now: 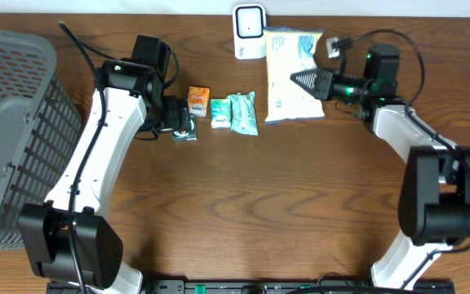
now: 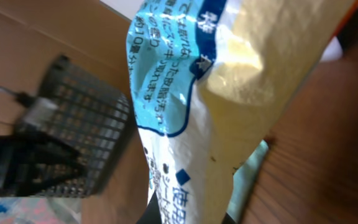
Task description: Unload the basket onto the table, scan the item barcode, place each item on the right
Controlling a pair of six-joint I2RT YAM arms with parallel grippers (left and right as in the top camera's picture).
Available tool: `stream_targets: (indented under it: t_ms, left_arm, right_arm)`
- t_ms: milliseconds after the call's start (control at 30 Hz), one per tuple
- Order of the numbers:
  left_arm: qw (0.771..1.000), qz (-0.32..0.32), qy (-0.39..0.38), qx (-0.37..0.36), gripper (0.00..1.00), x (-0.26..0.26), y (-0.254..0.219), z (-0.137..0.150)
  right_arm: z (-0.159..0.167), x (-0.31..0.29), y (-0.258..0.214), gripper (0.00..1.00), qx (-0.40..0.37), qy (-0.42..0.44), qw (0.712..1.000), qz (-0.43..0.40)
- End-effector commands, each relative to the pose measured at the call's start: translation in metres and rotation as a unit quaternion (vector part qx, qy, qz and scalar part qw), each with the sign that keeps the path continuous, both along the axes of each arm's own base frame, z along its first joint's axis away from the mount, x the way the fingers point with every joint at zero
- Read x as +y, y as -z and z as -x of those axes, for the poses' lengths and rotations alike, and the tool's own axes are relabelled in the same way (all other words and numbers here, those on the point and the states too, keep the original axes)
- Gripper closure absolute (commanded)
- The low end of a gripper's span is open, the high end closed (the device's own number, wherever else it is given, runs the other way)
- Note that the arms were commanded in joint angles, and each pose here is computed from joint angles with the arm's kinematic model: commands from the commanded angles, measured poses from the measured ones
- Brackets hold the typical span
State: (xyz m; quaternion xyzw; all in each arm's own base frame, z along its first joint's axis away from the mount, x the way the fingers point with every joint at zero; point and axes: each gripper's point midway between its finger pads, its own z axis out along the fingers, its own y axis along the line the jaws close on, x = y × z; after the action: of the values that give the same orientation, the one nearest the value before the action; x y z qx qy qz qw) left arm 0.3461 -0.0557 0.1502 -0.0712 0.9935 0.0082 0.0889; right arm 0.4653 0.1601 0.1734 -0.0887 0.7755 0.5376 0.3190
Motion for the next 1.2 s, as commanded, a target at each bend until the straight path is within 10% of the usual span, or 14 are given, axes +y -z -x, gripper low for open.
stream_targets:
  t_ms: [0, 1167]
  left_arm:
    - [1.000, -0.004, -0.001, -0.007, 0.02, 0.003, -0.005, -0.003]
    - [1.000, -0.004, -0.001, -0.007, 0.03, 0.003, -0.005, -0.003]
  right_arm:
    - [0.024, 0.018, -0.074, 0.99, -0.060, -0.039, 0.997, -0.026]
    - [0.073, 0.100, -0.142, 0.99, -0.075, -0.122, 0.985, -0.098]
